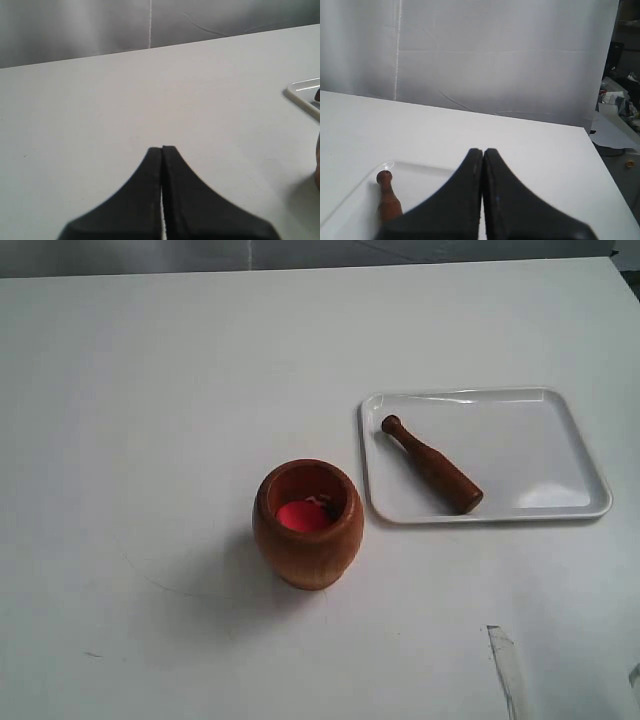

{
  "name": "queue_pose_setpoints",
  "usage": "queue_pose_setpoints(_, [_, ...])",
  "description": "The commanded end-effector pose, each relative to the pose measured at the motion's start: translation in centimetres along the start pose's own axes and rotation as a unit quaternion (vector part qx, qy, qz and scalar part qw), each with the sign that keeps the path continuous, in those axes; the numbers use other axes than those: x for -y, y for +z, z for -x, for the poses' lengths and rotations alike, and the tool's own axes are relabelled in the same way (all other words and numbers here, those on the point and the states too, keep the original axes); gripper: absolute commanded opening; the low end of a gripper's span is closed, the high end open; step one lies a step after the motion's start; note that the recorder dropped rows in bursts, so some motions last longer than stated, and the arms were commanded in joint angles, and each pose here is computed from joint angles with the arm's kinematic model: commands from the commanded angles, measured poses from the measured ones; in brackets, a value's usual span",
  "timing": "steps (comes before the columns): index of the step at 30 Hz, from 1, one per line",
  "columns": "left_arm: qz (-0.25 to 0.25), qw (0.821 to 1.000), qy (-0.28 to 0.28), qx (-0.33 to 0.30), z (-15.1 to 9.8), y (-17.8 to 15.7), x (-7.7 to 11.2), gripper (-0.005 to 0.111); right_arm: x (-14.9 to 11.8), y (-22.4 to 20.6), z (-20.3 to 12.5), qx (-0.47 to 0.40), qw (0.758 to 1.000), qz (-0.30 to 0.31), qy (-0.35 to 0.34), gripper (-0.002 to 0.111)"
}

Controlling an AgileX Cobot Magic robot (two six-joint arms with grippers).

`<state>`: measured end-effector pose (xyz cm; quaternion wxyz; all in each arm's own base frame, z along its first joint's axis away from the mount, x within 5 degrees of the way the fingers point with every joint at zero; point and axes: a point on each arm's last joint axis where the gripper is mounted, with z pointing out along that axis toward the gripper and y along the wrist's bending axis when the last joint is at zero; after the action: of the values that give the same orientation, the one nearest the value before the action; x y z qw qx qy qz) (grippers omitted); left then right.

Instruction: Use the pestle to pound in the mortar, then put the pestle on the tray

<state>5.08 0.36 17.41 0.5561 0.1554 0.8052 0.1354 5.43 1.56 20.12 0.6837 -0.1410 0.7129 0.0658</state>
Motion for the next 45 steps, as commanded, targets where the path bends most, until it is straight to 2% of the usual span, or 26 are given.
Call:
queue_pose_setpoints(1, [-0.004,1.000,-0.006,0.004,0.04,0.00,0.06,0.000,0.08,-0.01,-0.21,-0.006,1.000,-0.007,-0.006,0.000])
queue_pose_setpoints(8, [-0.004,1.000,-0.006,0.004,0.04,0.00,0.06,0.000,0.42,-0.03,-0.32,-0.013,0.999,-0.041,0.028,0.000])
queue_pose_setpoints(45, [-0.004,1.000,-0.006,0.004,0.04,0.00,0.06,0.000,0.42,-0.03,-0.32,-0.013,0.999,-0.041,0.028,0.000])
